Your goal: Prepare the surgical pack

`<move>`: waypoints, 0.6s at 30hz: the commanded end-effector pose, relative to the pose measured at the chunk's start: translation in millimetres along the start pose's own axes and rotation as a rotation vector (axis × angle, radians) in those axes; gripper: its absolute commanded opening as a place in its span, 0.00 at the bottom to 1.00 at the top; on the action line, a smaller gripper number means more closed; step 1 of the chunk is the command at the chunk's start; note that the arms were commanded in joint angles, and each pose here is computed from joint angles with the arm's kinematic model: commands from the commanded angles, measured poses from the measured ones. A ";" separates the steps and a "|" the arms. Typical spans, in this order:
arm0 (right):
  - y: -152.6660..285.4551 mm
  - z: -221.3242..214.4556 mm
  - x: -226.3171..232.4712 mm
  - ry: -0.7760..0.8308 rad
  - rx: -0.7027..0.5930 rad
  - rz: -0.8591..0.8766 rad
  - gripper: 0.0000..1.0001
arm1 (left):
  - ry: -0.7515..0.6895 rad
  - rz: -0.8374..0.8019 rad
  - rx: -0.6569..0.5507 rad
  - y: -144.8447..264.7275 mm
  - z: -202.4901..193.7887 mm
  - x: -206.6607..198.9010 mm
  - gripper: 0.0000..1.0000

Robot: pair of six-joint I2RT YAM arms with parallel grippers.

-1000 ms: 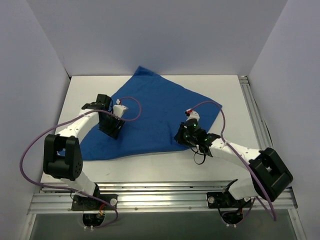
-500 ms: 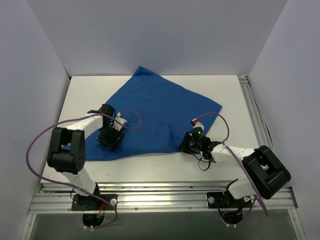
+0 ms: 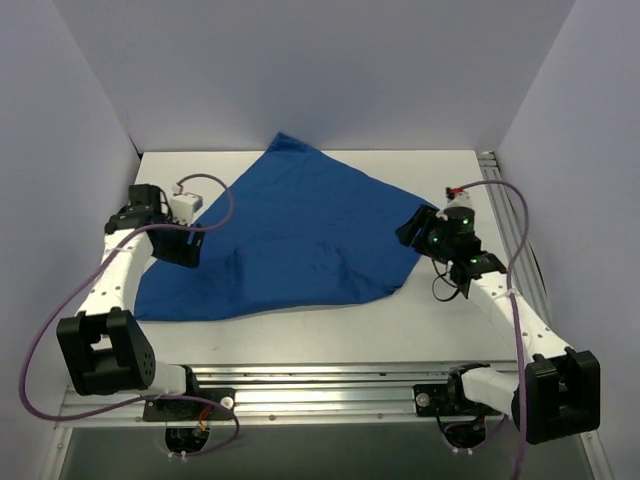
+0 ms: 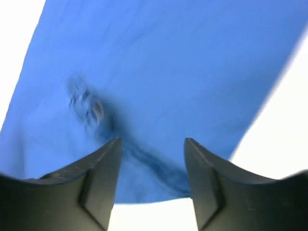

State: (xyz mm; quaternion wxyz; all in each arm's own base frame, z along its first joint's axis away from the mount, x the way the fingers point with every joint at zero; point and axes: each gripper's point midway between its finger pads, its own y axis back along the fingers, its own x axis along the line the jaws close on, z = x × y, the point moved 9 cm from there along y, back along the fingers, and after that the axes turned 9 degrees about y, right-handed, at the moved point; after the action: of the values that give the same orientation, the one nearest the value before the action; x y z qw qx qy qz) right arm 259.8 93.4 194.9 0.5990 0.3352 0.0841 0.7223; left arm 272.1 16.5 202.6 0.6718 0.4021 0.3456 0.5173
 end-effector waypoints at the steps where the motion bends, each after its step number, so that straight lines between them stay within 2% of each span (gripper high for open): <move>1: 3.0 17.9 -41.6 -0.013 0.018 -0.095 0.54 | 0.154 0.097 -0.067 24.8 -5.7 38.9 0.81; 6: -22.7 29.4 -92.4 -0.082 0.055 -0.139 0.62 | 0.414 0.177 -0.007 20.1 -43.7 106.3 0.85; 10: -40.4 28.5 -116.2 -0.107 0.068 -0.195 0.60 | 0.598 0.223 0.031 13.3 -77.6 158.3 0.85; 11: -42.6 28.8 -116.9 -0.106 0.070 -0.192 0.59 | 0.625 0.218 0.057 3.5 -83.0 166.3 0.90; 18: -41.8 26.6 -113.0 -0.078 0.081 -0.175 0.55 | 0.685 0.247 0.097 -25.4 -89.9 191.1 0.87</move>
State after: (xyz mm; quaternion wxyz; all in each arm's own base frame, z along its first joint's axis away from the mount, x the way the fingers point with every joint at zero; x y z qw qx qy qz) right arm 306.5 -7.9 128.1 0.6501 0.4188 0.1303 0.6205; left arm 227.2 198.2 125.5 0.4277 0.2911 0.5561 0.6504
